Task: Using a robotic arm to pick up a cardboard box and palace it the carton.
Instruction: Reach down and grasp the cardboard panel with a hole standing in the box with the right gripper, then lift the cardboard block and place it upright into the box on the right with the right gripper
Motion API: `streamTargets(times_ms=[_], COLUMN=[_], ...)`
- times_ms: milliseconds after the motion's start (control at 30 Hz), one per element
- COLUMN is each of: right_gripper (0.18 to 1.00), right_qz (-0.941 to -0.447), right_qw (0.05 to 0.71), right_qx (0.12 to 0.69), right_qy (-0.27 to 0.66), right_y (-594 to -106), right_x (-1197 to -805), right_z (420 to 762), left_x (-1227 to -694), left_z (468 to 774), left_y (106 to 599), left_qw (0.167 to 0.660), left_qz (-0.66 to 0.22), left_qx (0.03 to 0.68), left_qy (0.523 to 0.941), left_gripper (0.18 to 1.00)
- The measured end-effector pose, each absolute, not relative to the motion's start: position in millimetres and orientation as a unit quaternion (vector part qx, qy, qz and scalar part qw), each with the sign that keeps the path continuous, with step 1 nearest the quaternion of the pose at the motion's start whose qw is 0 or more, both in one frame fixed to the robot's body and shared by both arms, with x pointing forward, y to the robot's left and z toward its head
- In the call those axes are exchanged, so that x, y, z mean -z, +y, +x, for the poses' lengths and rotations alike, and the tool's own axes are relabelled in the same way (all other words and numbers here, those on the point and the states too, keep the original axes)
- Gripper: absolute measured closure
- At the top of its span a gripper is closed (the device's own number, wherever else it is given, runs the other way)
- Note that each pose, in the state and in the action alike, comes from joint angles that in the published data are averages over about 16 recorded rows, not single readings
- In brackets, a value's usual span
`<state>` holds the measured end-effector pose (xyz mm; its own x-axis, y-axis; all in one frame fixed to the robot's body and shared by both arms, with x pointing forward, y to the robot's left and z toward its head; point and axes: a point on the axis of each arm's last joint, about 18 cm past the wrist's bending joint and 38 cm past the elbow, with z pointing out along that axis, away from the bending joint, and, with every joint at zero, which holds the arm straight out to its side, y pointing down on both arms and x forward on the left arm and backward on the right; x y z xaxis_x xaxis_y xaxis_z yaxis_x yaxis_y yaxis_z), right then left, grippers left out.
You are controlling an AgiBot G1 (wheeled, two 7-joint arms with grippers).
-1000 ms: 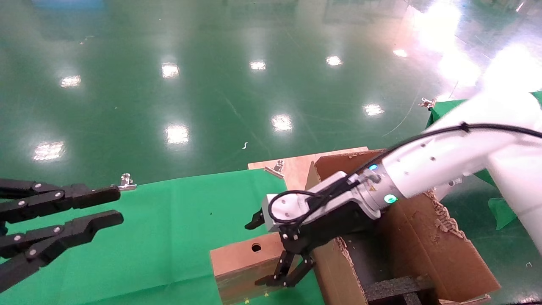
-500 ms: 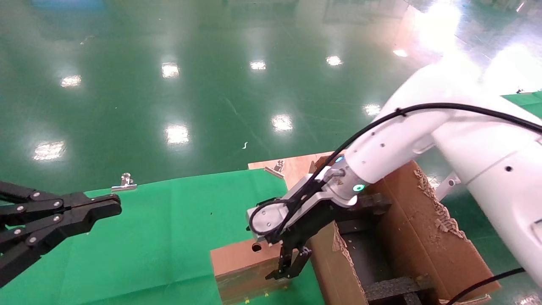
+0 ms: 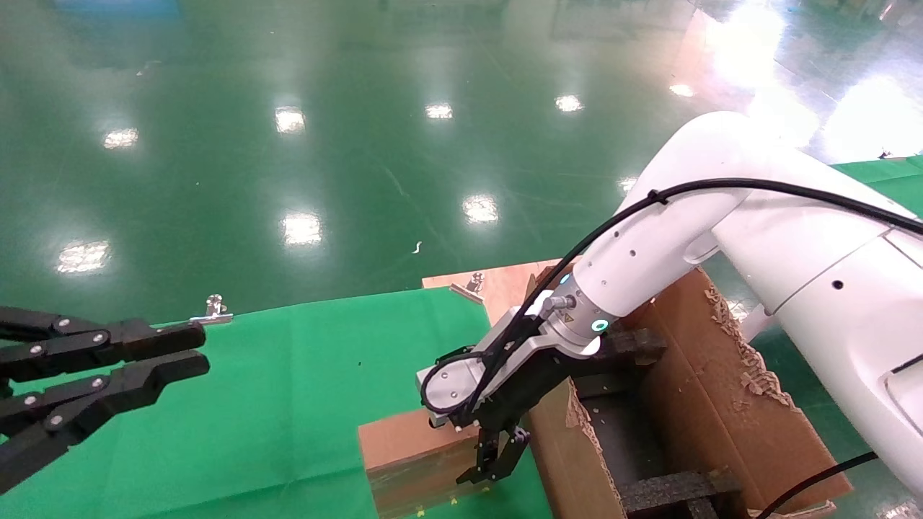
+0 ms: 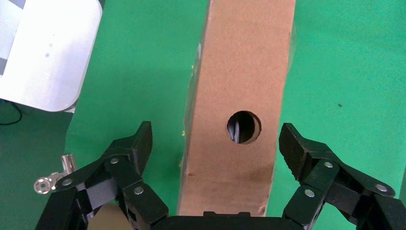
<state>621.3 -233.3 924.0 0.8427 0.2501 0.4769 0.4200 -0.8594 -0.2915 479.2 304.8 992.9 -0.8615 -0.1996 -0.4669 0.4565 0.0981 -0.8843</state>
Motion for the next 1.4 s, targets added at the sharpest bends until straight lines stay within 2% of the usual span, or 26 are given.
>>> streamTargets(times_ms=[333, 533, 933, 1067, 1267, 1400], right_gripper=[0.278, 0.38, 0.656, 0.737, 0.803, 0.813], right_qz=[-0.938, -0.938, -0.935, -0.931, -0.919, -0.909], right_qw=[0.201, 0.203, 0.216, 0.225, 0.239, 0.244], right_qx=[0.218, 0.218, 0.226, 0.239, 0.274, 0.304], right_qy=[-0.179, -0.179, -0.169, -0.161, -0.15, -0.147], right_y=[-234, -234, -236, -240, -251, -261], right_x=[-924, -924, -932, -947, -990, -1027], right_z=[620, 620, 620, 621, 620, 615], left_x=[-993, -993, -993, -993, -993, -993], left_z=[479, 479, 479, 479, 479, 479], left_y=[305, 305, 305, 305, 305, 305], left_qw=[0.247, 0.247, 0.247, 0.247, 0.247, 0.247], left_qz=[0.092, 0.092, 0.092, 0.092, 0.092, 0.092], left_qx=[0.665, 0.665, 0.665, 0.665, 0.665, 0.665], left_qy=[0.699, 0.699, 0.699, 0.699, 0.699, 0.699], left_gripper=[0.818, 0.701, 0.429, 0.353, 0.265, 0.221])
